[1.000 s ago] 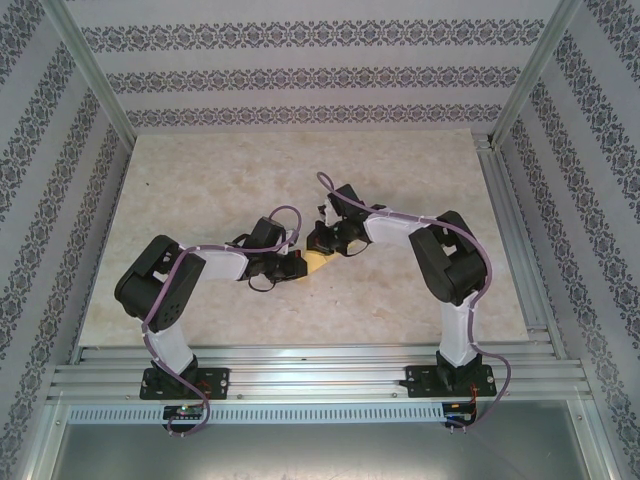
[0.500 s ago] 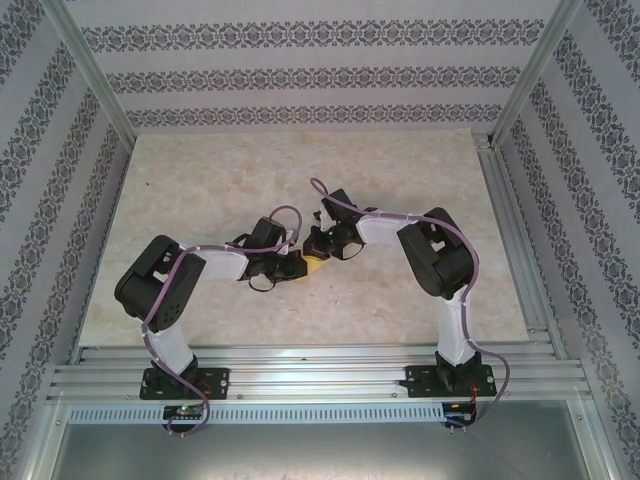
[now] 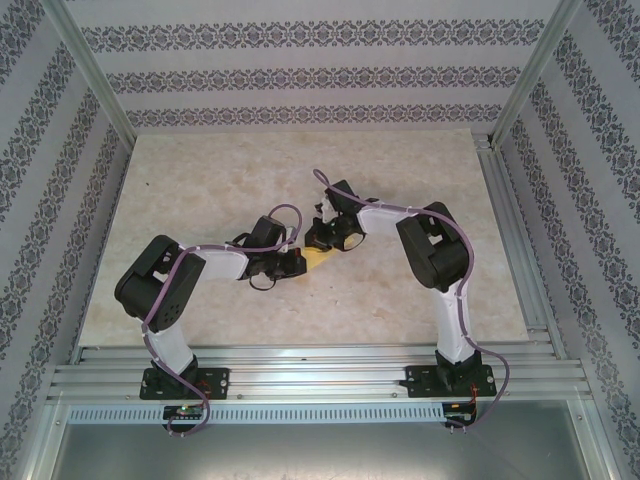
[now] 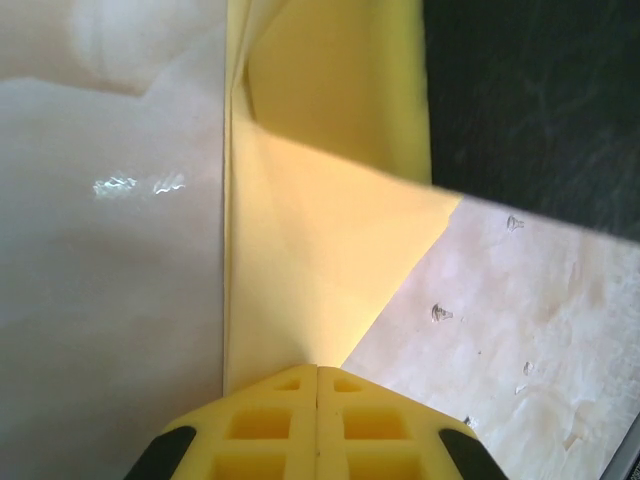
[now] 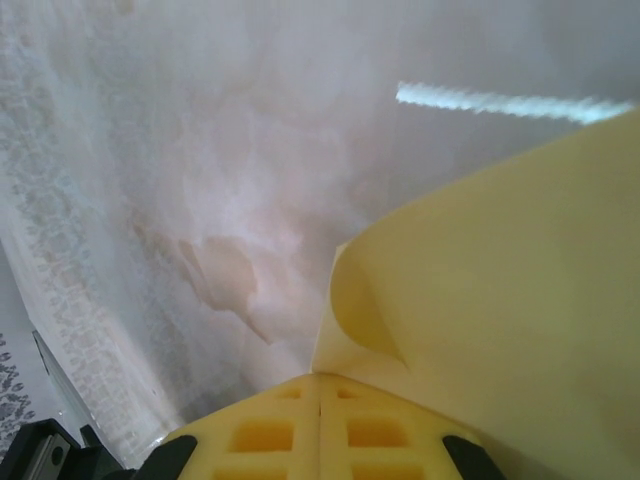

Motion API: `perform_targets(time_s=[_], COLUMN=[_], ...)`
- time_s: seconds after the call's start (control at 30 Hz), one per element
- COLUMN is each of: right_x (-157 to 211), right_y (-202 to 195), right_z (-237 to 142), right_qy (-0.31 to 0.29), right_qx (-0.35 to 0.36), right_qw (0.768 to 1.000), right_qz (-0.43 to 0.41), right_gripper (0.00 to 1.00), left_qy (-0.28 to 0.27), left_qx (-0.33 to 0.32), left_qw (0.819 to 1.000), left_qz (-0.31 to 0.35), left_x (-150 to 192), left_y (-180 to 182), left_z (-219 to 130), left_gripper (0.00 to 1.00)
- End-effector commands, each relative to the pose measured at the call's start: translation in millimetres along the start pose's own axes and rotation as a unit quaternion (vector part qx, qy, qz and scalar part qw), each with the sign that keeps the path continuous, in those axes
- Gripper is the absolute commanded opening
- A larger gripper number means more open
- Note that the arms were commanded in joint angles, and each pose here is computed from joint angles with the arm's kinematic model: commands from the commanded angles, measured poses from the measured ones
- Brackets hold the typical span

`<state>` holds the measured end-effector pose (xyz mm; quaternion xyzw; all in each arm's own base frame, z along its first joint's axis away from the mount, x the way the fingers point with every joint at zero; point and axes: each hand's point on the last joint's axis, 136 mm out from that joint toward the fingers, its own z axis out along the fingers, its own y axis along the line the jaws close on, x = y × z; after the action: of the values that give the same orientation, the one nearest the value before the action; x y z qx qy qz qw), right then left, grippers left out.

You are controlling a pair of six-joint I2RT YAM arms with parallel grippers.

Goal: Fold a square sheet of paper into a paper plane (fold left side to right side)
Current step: Third fold the triangle at the center of the table.

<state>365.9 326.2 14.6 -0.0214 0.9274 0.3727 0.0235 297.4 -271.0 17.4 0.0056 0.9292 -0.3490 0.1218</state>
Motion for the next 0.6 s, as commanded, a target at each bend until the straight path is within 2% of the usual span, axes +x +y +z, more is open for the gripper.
perform_targets(time_s=[0.0, 0.33, 0.57], right_x=[-40, -59, -23], right_y=[-33, -19, 5], right_z=[-7, -37, -71], right_qy=[-0.065, -0.107, -0.114], right_qx=[0.041, 0.034, 0.028], right_qw=[0.997, 0.994, 0.993], right_qz=[0.005, -0.005, -0.032], right_gripper=[0.02, 0.02, 0.02], left_qy=[0.059, 0.058, 0.055], left_qx=[-0.074, -0.074, -0.073], left_qw=[0.995, 0.995, 0.995], left_qz=[-0.03, -0.029, -0.028], left_x=[41, 40, 38], left_y=[42, 42, 40], left_z=[5, 4, 3], left_gripper=[0.03, 0.03, 0.03])
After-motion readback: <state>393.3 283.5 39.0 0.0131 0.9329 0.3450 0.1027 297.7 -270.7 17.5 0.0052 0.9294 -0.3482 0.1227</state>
